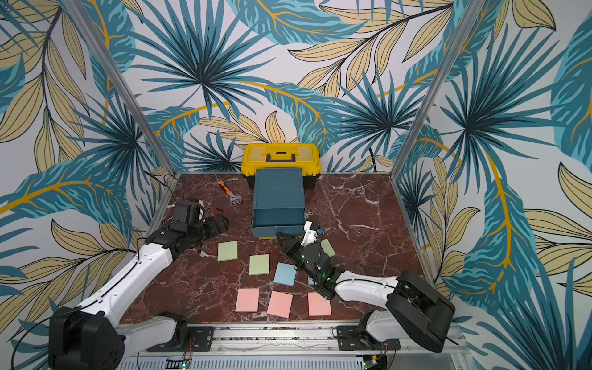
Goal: Please put the sticky notes in the drawer by color
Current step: Open the drawer in the storage box.
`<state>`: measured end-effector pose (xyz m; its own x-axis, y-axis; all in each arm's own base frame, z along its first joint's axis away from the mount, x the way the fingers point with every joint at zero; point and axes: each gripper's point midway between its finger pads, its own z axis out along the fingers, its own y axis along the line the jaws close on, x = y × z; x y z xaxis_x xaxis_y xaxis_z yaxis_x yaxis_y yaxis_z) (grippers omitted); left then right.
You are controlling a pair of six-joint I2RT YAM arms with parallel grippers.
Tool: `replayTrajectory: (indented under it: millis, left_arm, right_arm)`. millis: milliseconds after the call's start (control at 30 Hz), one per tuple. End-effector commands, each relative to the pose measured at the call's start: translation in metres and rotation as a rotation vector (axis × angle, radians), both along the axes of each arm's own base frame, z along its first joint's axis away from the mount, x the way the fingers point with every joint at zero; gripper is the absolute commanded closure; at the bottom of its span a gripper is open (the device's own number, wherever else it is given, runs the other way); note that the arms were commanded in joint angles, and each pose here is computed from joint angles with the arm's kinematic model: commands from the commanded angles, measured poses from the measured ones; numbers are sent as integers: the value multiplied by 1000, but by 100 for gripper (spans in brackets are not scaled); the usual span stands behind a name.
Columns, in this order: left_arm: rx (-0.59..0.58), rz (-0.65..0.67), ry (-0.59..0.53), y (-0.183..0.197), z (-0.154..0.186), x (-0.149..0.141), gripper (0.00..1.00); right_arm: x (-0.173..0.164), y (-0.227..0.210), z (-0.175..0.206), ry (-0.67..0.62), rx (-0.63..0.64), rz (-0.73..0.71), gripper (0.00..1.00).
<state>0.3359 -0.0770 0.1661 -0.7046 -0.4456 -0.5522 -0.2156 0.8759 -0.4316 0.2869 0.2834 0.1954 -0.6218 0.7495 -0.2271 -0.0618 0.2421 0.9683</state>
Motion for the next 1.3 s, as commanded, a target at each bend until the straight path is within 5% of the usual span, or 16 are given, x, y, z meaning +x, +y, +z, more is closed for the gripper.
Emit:
replayTrajectory:
  millis: [0,300,567,1267]
  left_arm:
    - [-10,-16,-16,-5,3,5,2]
    - [-53,-77,9,-22,-10,5,7]
    - [-327,-286,-9,-97,-28,-6,24]
    - [-467,-351,-70,-132,-42,19,26]
  right_arm:
    - [-11,-12,-35,85,-93,-14,99]
    - [-11,-14,-22,58,-90,-30,99]
    - [-5,0,-16,45,-74,-5,99]
    - [-8,2,-5,30,-85,18,99]
